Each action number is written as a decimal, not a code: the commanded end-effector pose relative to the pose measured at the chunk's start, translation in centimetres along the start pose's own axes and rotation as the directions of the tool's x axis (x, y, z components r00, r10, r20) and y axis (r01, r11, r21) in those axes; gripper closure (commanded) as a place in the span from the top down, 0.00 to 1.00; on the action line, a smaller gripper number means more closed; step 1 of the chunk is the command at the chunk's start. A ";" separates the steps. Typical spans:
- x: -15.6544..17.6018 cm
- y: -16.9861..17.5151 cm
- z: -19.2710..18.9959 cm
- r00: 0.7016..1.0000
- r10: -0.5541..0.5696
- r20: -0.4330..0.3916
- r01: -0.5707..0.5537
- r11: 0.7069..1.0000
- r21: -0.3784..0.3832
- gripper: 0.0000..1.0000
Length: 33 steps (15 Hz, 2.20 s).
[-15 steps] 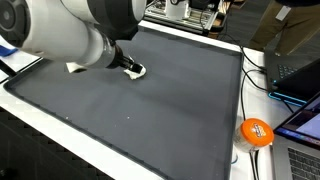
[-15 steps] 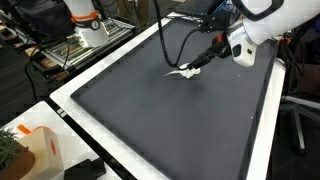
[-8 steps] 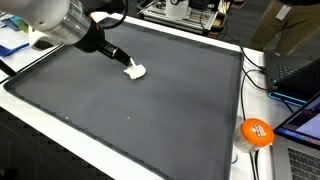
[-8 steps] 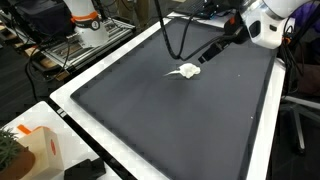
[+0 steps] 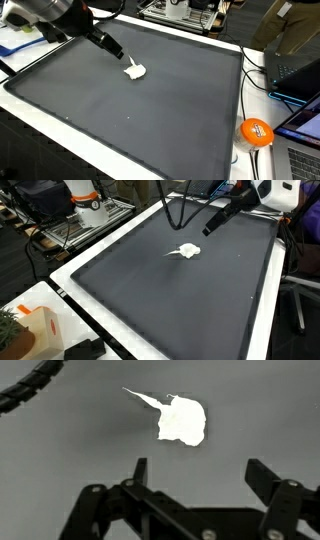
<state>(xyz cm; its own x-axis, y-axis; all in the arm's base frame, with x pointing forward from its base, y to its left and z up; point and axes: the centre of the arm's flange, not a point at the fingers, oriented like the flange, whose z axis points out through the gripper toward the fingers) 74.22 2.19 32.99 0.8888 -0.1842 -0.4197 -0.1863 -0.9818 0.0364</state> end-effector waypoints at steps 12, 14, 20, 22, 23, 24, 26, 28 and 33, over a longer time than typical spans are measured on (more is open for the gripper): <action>-4.4 6.8 2.9 1.000 -0.009 -0.019 0.010 0.999 0.053 1.00; -4.8 8.4 2.7 0.998 -0.060 -0.010 0.061 0.994 0.090 1.00; -5.8 11.6 0.8 0.989 -0.108 -0.100 0.136 0.928 0.346 1.00; -5.9 12.4 -0.1 0.988 -0.109 -0.113 0.146 0.904 0.402 1.00; -6.0 12.6 -0.4 0.989 -0.102 -0.102 0.135 0.909 0.395 1.00; -6.0 13.1 -0.5 0.993 -0.091 -0.077 0.113 0.926 0.360 1.00; -0.1 13.0 -4.8 0.993 -0.085 -0.083 0.109 0.930 0.350 1.00; -0.4 13.3 -4.9 0.993 -0.087 -0.074 0.107 0.934 0.341 1.00; -2.7 14.6 -5.6 0.976 -0.045 -0.215 0.127 0.913 0.387 1.00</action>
<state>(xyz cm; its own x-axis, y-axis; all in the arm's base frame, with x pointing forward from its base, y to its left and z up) 74.17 -11.30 38.88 0.9491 -0.1198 -0.2913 -0.2179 -0.9176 -0.3324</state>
